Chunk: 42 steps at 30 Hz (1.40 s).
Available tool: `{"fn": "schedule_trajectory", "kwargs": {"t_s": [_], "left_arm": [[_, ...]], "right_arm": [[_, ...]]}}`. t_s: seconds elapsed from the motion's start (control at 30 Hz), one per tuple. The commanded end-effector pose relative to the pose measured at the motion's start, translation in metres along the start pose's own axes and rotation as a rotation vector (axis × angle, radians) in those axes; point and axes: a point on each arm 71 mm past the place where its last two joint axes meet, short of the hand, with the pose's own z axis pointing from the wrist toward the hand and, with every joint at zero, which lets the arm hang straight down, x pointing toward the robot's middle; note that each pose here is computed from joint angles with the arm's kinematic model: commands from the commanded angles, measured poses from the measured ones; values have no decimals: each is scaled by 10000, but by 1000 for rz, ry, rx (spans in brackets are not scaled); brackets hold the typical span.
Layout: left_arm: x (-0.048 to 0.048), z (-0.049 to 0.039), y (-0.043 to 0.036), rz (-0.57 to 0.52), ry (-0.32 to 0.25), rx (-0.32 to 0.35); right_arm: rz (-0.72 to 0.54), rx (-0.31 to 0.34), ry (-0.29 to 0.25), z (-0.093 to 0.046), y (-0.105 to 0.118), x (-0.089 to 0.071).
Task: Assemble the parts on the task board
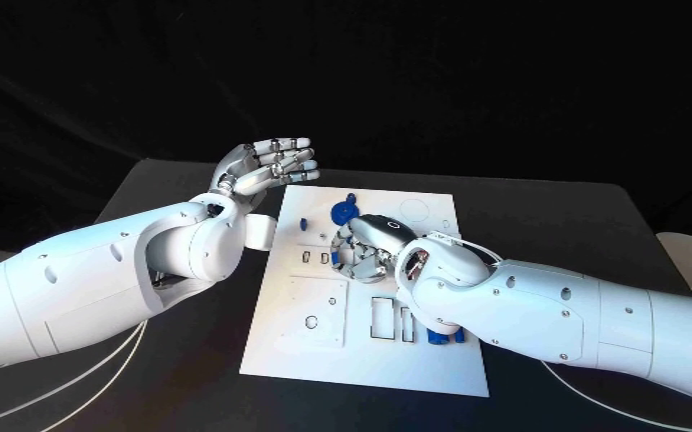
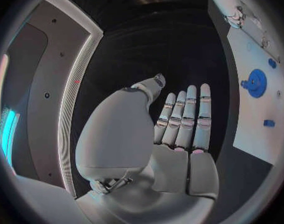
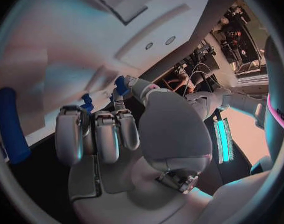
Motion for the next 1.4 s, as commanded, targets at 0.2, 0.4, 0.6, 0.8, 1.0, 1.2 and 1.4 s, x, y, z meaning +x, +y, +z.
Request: {"fn": "schedule_trajectory", "kwargs": {"t_s": [0.2, 0.4, 0.6, 0.8, 1.0, 1.2, 1.4], "left_arm": [[27, -2, -8, -14, 21, 3], [27, -3, -8, -14, 21, 2], [25, -4, -8, -14, 21, 2], [25, -5, -9, -14, 22, 2], [28, -5, -9, -15, 23, 1], [27, -4, -8, -15, 23, 1], [27, -4, -8, -15, 24, 0]], "right_arm": [[-49, 3, -10, 22, -15, 10], [-60, 0, -17, 50, -10, 15], [-63, -3, -19, 69, -1, 26], [-66, 0, -17, 85, -10, 33], [-69, 5, -12, 104, -26, 44], [-67, 4, -2, 109, -30, 61], [-67, 6, 9, 107, -28, 73]]}}
